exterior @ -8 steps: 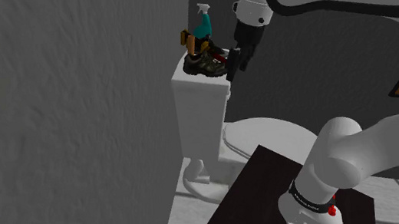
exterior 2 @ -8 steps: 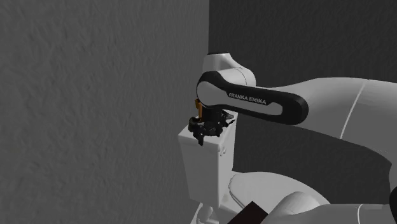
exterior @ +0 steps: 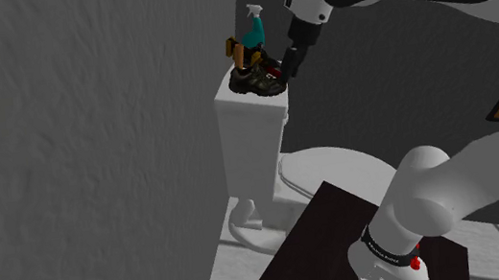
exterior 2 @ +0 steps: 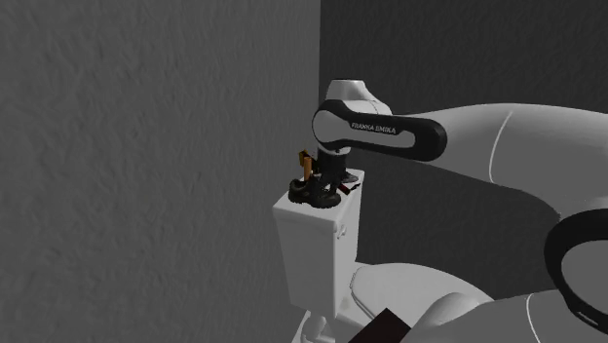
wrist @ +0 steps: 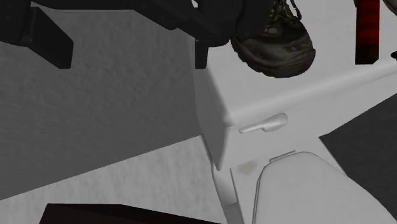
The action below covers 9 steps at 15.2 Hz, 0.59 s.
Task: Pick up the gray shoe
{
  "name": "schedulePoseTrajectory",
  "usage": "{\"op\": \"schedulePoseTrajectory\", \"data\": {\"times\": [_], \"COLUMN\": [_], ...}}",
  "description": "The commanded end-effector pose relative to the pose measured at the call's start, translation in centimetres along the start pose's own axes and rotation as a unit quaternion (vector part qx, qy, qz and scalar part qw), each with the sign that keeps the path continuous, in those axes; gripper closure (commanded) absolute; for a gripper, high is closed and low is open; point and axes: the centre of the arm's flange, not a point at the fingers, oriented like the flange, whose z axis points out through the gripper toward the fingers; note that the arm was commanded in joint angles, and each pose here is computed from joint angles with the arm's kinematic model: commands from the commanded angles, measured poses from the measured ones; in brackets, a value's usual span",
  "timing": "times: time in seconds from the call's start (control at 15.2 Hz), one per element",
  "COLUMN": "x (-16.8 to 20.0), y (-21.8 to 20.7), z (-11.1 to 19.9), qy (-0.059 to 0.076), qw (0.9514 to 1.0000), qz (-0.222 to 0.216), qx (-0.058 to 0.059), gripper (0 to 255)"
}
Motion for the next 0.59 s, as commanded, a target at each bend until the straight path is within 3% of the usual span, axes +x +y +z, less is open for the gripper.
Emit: {"op": "schedulePoseTrajectory", "data": {"times": [0.0, 0.26, 0.53], "x": [1.1, 4.2, 7.7], "y": [2.5, 7.2, 11.5], "z": [0.4, 0.8, 1.4], "qy": [0.010, 0.029, 0.049], "qw": [0.9995, 0.9955, 0.9878], "qz": [-0.029, -0.082, -0.136], "qx": [0.011, 0.035, 0.059], "gripper": [0, 0, 0]}}
